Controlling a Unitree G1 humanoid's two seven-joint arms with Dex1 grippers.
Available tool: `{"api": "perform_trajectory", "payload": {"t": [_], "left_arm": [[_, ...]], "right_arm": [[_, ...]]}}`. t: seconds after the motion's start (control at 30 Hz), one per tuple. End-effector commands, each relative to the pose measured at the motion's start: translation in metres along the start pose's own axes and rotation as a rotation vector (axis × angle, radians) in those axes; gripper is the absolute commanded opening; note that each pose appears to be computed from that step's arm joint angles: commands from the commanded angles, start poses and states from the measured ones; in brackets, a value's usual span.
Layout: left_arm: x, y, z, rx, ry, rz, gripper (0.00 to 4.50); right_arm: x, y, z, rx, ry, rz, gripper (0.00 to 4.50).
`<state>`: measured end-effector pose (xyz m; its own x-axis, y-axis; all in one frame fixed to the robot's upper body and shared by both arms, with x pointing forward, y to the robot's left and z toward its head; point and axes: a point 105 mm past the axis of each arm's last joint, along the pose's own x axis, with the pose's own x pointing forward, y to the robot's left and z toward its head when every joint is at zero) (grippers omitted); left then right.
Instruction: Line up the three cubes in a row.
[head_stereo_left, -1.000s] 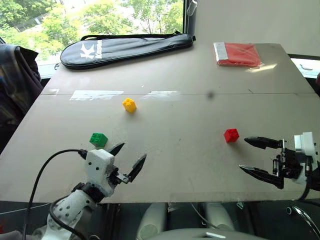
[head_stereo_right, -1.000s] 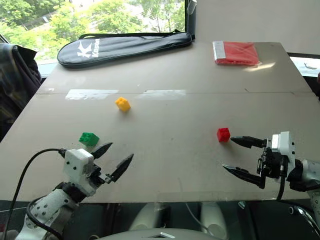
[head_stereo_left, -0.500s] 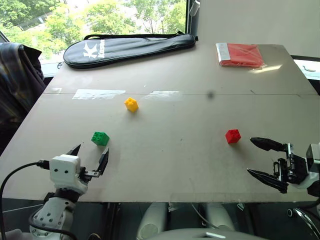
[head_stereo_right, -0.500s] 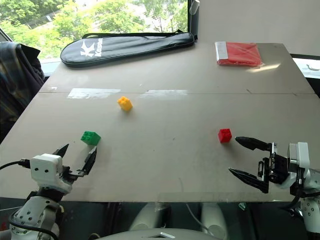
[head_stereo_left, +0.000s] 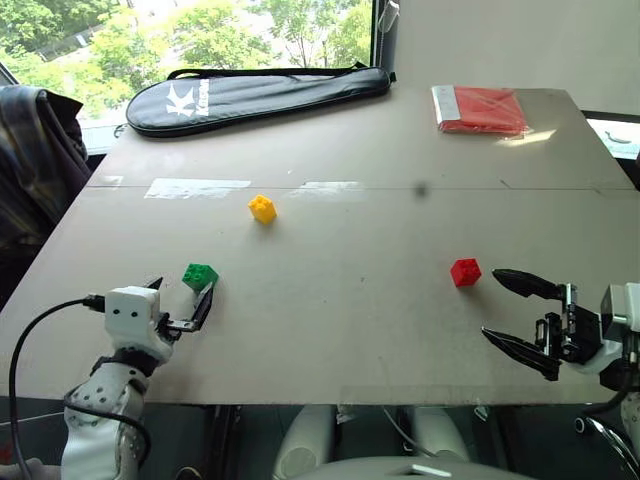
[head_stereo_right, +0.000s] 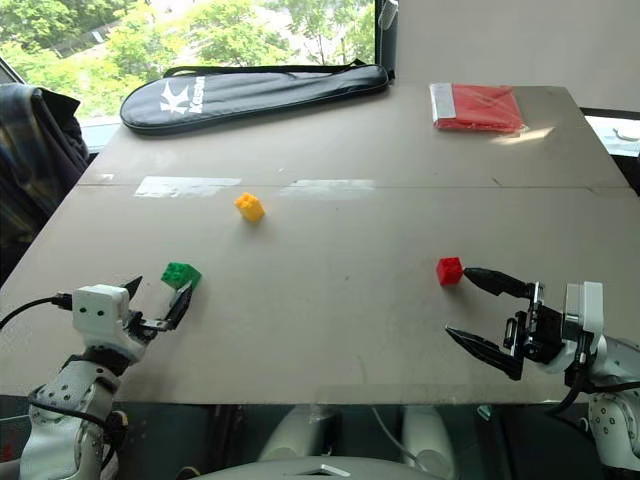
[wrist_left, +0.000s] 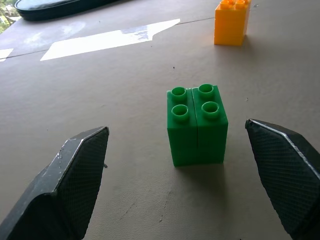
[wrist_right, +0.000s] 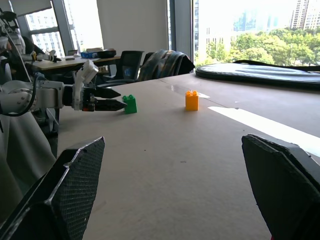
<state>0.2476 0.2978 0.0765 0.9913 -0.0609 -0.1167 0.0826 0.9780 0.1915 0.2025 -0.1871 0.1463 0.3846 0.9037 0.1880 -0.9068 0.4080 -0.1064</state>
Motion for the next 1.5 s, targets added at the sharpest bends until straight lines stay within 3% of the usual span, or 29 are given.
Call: {"api": "perform_trajectory", "payload": {"t": [0.03,0.3,0.33,0.37,0.4,0.57,0.77,0.9,1.03,1.2,1.37,1.5], "left_arm": [[0.004,-0.001,-0.002,0.022,0.03,0.003,4.5],[0.01,-0.008,-0.004,0.012,0.044,-0.005,4.5],[0.01,-0.008,-0.005,0.011,0.043,-0.004,3.99],[0.011,-0.007,-0.005,0.01,0.044,-0.001,3.91],[0.011,-0.006,-0.006,0.01,0.046,0.004,3.32],[0.016,-0.005,-0.009,0.029,0.06,-0.015,1.22],[0.026,-0.011,-0.003,0.037,0.033,-0.111,1.23],[0.043,-0.05,0.032,0.086,-0.068,-0.495,1.23],[0.041,-0.095,0.062,0.207,-0.139,-0.96,1.23],[0.063,-0.149,0.081,0.309,-0.146,-1.295,1.23],[0.074,-0.201,0.085,0.351,-0.104,-1.511,1.23],[0.092,-0.239,0.09,0.409,-0.141,-1.522,1.23]], "right_arm": [[0.002,0.003,0.009,-0.049,-0.02,0.014,4.49],[-0.001,0.006,0.007,-0.049,-0.019,0.007,4.49],[-0.001,0.006,0.007,-0.048,-0.02,0.007,4.5],[-0.001,0.006,0.006,-0.047,-0.02,0.006,4.5],[-0.001,0.006,0.006,-0.047,-0.021,0.006,4.5],[0.0,0.004,0.006,-0.048,-0.023,0.005,4.5],[-0.001,0.005,0.006,-0.047,-0.022,0.002,4.5],[-0.003,0.004,0.007,-0.04,-0.022,0.002,4.5],[-0.005,0.005,0.005,-0.008,-0.002,0.019,4.5],[-0.005,0.005,0.0,0.013,0.022,0.024,4.5],[-0.008,0.0,-0.001,0.0,0.038,-0.011,4.5],[-0.018,-0.003,-0.009,-0.025,0.087,-0.09,4.5]]}}
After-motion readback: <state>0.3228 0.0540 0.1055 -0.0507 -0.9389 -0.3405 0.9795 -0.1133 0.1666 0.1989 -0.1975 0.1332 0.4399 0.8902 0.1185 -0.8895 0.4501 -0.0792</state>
